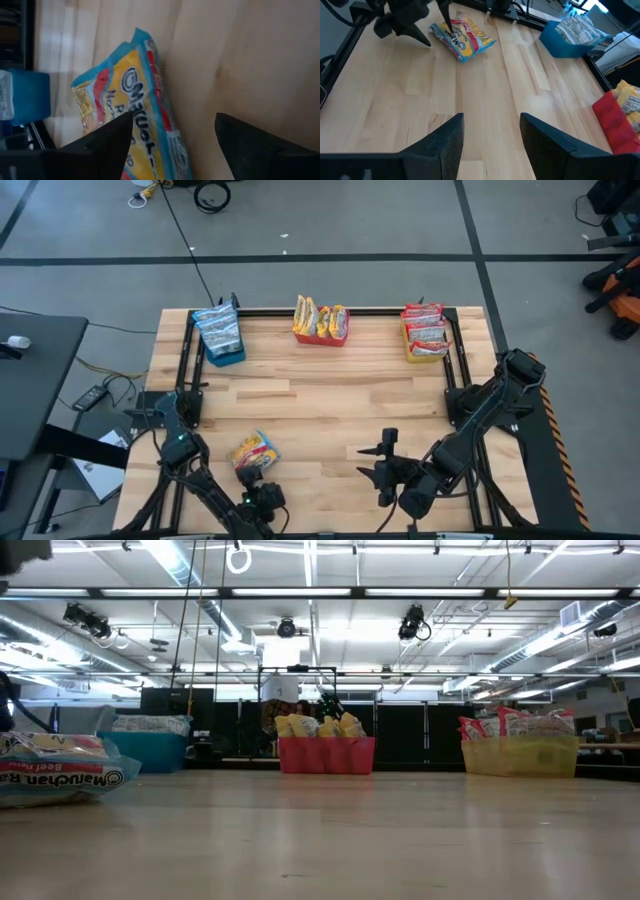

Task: Sort Maruchan noodles
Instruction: Put the blue noodle pack into the blue bin

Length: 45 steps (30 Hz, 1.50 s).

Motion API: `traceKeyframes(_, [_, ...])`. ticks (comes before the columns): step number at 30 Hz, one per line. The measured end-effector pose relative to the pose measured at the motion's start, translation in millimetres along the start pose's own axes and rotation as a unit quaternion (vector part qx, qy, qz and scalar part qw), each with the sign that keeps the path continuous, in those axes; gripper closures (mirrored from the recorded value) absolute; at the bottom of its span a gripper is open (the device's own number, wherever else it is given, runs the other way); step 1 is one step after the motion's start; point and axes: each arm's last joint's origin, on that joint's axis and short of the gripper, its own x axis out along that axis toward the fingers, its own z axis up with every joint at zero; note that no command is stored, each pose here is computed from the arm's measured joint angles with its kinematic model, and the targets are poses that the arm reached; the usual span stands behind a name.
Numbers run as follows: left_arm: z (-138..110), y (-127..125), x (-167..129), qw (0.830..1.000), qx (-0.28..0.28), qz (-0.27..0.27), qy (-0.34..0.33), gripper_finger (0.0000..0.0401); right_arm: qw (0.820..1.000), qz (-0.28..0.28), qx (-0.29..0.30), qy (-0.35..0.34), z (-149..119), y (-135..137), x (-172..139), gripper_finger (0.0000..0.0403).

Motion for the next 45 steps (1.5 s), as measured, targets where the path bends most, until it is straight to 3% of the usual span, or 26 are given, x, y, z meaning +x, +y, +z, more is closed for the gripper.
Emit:
traceKeyframes(7, [-5.9, 5.7, 29.1, 0.998, -0.01, 0.052, 0.032, 0.0126, 1.0, 0.001, 0.0, 0.0, 0.0, 0.0, 0.0, 0.0204])
traceKeyframes(12, [-6.2, 8.9, 38.5, 0.997, -0.012, 0.06, 0.054, 0.0137, 1.0, 0.014, 0.0, 0.006, -0.4, 0.8, -0.1, 0.0204])
traceKeyframes(16, [-3.0, 10.2, 41.9, 0.995, -0.018, 0.057, 0.078, 0.0204, 1.0, 0.019, 0.006, 0.01, -0.9, 1.0, 0.0, 0.0204])
traceKeyframes(22, [-1.0, 12.6, 43.9, 0.994, -0.016, 0.06, 0.093, 0.0374, 1.0, 0.022, 0.007, 0.012, -1.0, 1.1, -0.1, 0.0204])
traceKeyframes(27, [4.8, 25.9, 28.4, 0.996, -0.02, 0.023, 0.086, 0.0395, 0.999, 0.035, 0.011, 0.018, -1.3, 1.9, -0.1, 0.0204])
traceKeyframes(32, [17.9, 69.3, -12.9, 0.999, 0.0, -0.041, 0.03, 0.0397, 0.998, 0.046, 0.031, 0.024, -1.6, 2.6, -0.3, 0.0204])
traceKeyframes(37, [27.4, 129.5, -50.5, 0.993, 0.059, -0.098, -0.031, 0.0398, 0.997, 0.059, 0.048, 0.03, -2.1, 3.7, -0.8, 0.0204])
traceKeyframes(41, [39.4, 183.7, -64.5, 0.984, 0.104, -0.13, -0.069, 0.0399, 0.995, 0.065, 0.061, 0.034, -2.3, 4.1, -0.8, 0.0204])
traceKeyframes(45, [54.3, 245.6, -63.4, 0.979, 0.113, -0.136, -0.102, 0.04, 0.995, 0.067, 0.064, 0.036, -2.5, 4.5, -1.0, 0.0204])
